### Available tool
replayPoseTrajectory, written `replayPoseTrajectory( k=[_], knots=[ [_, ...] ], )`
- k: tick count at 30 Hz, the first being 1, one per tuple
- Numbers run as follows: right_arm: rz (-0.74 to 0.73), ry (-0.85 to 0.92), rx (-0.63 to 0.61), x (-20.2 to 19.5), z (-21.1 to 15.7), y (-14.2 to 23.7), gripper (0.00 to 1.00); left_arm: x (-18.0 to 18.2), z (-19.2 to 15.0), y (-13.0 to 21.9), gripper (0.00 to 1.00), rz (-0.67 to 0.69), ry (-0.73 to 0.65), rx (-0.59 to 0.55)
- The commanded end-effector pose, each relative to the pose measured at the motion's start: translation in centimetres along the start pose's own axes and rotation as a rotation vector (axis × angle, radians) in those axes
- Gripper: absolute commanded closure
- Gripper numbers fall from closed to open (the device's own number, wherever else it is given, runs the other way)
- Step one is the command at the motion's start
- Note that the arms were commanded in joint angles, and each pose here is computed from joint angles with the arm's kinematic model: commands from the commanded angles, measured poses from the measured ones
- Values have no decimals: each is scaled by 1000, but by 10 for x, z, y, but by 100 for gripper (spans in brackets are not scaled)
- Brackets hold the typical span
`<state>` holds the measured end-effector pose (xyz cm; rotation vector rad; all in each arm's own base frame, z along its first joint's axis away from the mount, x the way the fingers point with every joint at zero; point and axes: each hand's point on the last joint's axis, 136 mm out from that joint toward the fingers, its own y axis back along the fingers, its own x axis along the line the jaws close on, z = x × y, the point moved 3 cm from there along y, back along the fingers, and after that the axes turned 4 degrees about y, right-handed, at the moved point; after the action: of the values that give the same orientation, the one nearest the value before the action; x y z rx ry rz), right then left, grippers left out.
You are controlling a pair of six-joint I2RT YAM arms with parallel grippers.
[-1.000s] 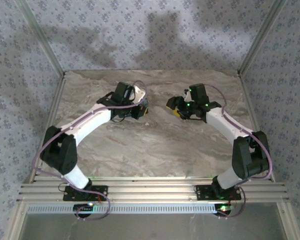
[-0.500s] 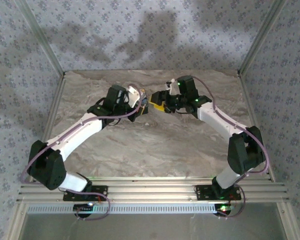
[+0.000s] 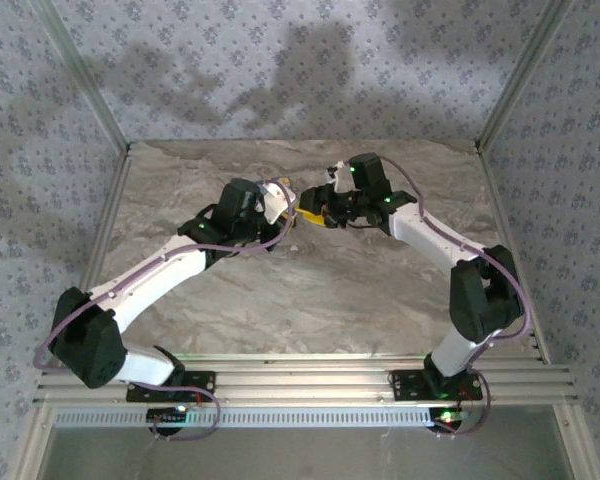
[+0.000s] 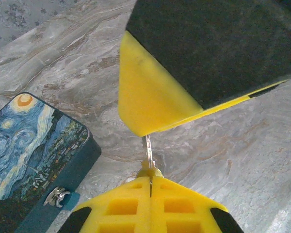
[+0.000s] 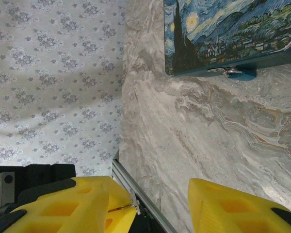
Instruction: Unlock the padlock with the key
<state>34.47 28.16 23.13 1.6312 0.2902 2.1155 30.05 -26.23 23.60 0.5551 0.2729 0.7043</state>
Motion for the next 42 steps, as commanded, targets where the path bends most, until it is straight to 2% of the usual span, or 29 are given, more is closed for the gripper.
replayPoseTrajectory(
  k=[1, 10, 13, 15, 16, 20, 24, 25, 26, 27, 28, 30, 33, 37, 39, 42],
  knots=[
    [32, 49, 18, 15, -1, 1, 53, -1, 16, 10, 100, 18, -32, -61],
    [36, 64, 38, 20, -4, -4, 58, -8, 18, 12, 100, 8, -55, -79],
    [56, 59, 53, 24, -5, -6, 73, -7, 19, 12, 100, 15, -56, -77],
    [62, 64, 56, 27, -5, -6, 88, -6, 19, 12, 100, 21, -52, -76],
    [65, 69, 56, 28, -6, -5, 91, -6, 19, 12, 100, 22, -50, -76],
    [62, 131, 35, 35, -6, 1, 100, -7, 21, 15, 100, 18, -37, -83],
    [52, 223, -10, 43, -7, 10, 100, -9, 24, 22, 98, 9, -18, -99],
    [52, 244, -25, 45, -6, 13, 100, -10, 25, 25, 94, 4, -13, -106],
    [54, 270, -41, 49, -6, 16, 100, -11, 26, 27, 83, -3, -3, -114],
    [54, 297, -56, 53, -5, 21, 100, -12, 27, 30, 68, -15, 19, -124],
    [50, 321, -64, 56, -4, 24, 100, -13, 30, 34, 59, -44, 45, -144],
    [46, 388, -78, 64, -4, 33, 100, -14, 36, 45, 47, -145, 125, -206],
    [55, 484, -86, 77, -5, 45, 100, -11, 43, 59, 41, -263, 221, -270],
    [96, 607, -79, 96, -10, 59, 100, -18, 56, 79, 34, -386, 242, -331],
    [140, 657, -75, 108, -15, 66, 100, -17, 61, 88, 24, -415, 278, -327],
    [182, 708, -75, 120, -19, 73, 100, -18, 68, 93, 26, -558, 370, -273]
  ],
)
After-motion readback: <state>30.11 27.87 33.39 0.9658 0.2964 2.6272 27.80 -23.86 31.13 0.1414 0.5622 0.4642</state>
